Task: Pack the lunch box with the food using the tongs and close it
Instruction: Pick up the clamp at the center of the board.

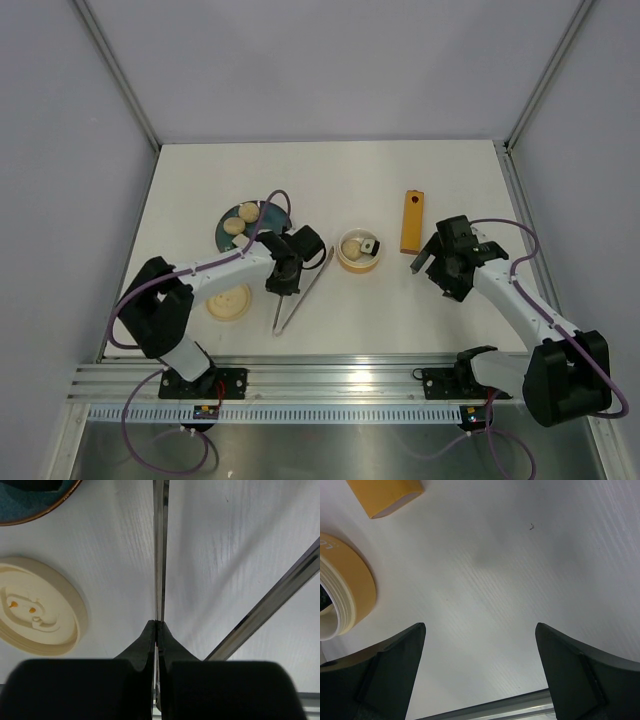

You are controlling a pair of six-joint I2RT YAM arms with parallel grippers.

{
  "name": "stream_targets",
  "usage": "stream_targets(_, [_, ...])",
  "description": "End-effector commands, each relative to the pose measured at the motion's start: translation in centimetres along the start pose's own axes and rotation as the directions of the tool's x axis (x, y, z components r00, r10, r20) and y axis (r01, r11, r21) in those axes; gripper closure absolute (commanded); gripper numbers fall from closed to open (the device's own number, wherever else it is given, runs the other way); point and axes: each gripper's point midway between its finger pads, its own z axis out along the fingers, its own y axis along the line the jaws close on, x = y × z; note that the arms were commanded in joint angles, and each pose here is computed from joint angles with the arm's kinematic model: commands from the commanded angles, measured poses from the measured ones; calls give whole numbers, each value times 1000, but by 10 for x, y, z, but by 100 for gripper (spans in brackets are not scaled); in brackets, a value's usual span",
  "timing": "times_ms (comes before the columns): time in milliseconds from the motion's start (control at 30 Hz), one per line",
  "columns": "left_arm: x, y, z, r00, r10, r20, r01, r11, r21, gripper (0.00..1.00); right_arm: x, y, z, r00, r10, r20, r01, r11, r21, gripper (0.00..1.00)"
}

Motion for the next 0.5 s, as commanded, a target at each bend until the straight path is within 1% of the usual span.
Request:
stream_targets(0, [-32, -6, 1, 994, -42, 103, 43, 999, -10, 100, -6, 10, -8, 1000, 1, 30, 0, 999, -45, 1])
stream_targets(167, [-37, -9, 4, 995, -23, 95, 25, 1000, -12, 99, -2, 5, -7, 1000, 1, 23, -1, 999, -37, 1])
stream_targets(233, [-38, -12, 5, 996, -11, 92, 11, 1000, -2, 87, -1, 5, -7, 1000, 6, 23, -5, 999, -37, 0])
stream_targets(267, [-36, -14, 6, 997, 5, 82, -6, 1000, 7, 83, -1, 5, -7, 1000, 6, 21, -5, 999, -40, 0])
stream_targets(300, [-37, -15, 6, 996, 8, 83, -10, 1000, 13, 76, 0, 6, -7, 1000, 8, 20, -7, 999, -46, 1])
stream_targets(367, [-36, -17, 8, 997, 14, 78, -15, 1000, 16, 66, -2, 8, -8, 1000, 12, 23, -11, 999, -53, 1])
stream_targets(400, [-36, -17, 9, 997, 16, 74, -17, 1000, 13, 64, -3, 11, -9, 1000, 11, 24, -10, 998, -58, 1])
stream_targets(433, [-36, -16, 9, 997, 16, 74, -17, 1000, 13, 57, -4, 11, -9, 1000, 11, 24, -10, 998, -59, 0])
stream_targets(467, [-36, -16, 8, 997, 17, 72, -18, 1000, 11, 53, -5, 12, -10, 1000, 12, 28, -10, 998, -61, 0])
